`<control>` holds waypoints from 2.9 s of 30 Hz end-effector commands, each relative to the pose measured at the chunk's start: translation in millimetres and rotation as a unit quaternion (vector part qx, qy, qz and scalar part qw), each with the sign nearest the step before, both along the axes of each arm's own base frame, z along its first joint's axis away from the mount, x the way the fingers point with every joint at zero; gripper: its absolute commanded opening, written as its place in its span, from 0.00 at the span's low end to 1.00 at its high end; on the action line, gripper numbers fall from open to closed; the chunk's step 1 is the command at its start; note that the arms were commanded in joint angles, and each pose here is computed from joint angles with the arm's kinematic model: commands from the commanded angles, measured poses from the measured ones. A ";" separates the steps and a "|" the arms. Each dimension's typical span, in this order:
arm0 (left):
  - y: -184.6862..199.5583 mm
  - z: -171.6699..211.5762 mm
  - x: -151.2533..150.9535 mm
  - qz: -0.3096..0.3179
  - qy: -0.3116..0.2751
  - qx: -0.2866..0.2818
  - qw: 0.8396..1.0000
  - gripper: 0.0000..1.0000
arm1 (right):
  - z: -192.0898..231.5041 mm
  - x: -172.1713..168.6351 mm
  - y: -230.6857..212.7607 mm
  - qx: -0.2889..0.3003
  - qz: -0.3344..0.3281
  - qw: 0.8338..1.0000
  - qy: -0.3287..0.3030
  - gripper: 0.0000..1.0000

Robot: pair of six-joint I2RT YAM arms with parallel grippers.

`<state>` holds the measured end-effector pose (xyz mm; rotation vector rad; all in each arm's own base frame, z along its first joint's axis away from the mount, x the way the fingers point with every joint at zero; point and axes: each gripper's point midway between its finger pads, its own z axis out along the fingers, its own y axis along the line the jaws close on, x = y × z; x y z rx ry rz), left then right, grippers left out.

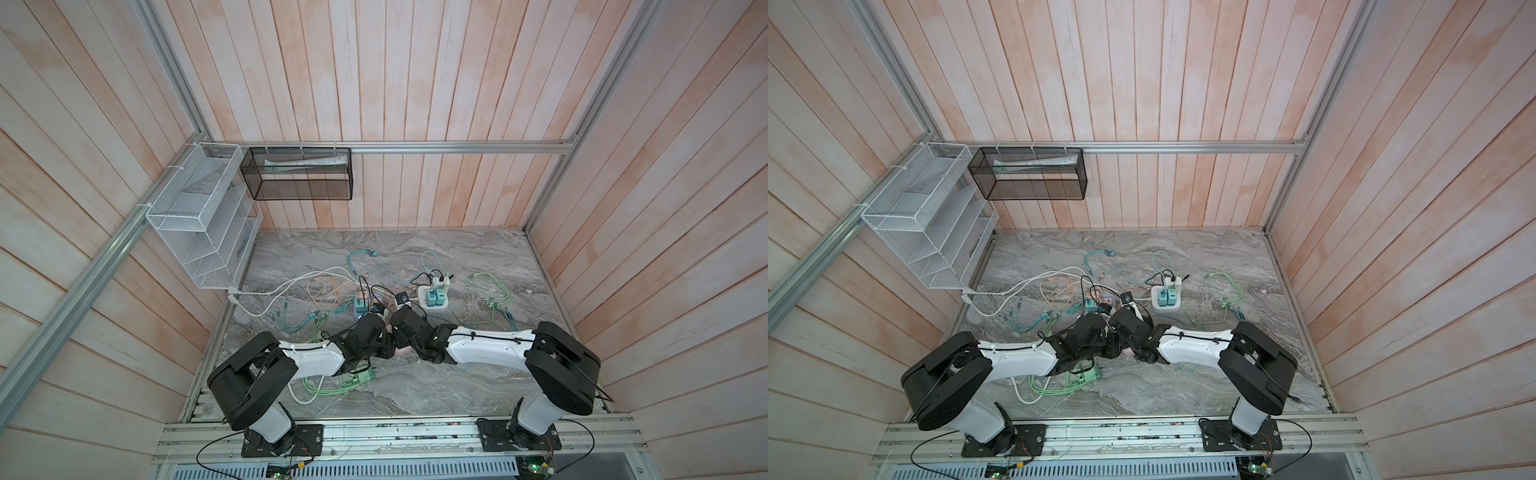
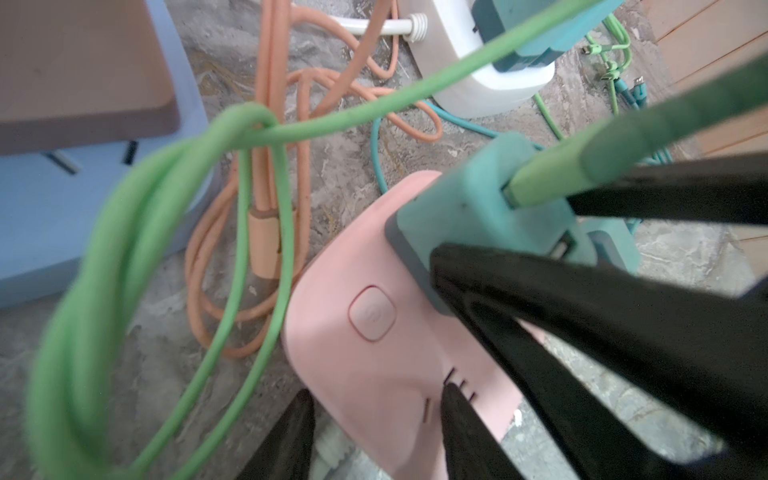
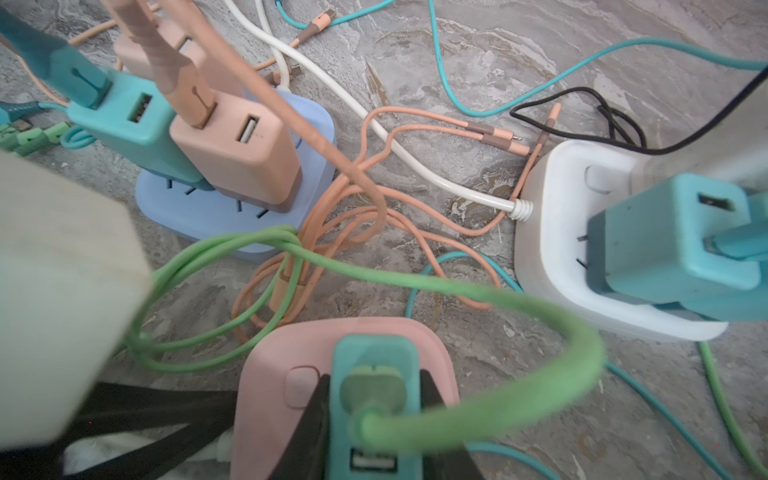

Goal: Pull the plug off the socket

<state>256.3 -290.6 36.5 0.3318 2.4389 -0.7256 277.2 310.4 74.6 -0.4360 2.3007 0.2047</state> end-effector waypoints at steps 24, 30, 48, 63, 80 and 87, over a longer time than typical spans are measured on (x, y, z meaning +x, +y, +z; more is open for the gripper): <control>25.5 -66.0 -46.5 -0.039 0.098 0.080 0.991 0.50 | 59.5 -5.2 50.4 0.157 0.076 0.985 -0.003 0.00; 21.6 -61.9 -44.3 -0.042 0.094 0.074 0.992 0.50 | 35.1 -5.2 47.4 0.112 0.050 0.992 0.000 0.00; 19.7 -65.2 -45.8 -0.047 0.100 0.068 0.992 0.50 | 41.1 -5.4 64.3 0.135 0.047 0.990 -0.007 0.00; 25.3 -72.6 -51.3 -0.049 0.113 0.080 0.989 0.50 | 48.6 2.5 29.0 0.168 0.017 0.986 -0.006 0.00; 16.8 -67.1 -44.5 -0.053 0.107 0.074 0.990 0.50 | 31.7 -5.9 60.1 0.134 0.055 0.989 0.015 0.00; 15.8 -66.3 -42.6 -0.052 0.104 0.076 0.990 0.50 | 27.2 -14.2 70.4 0.131 0.060 0.989 0.020 0.00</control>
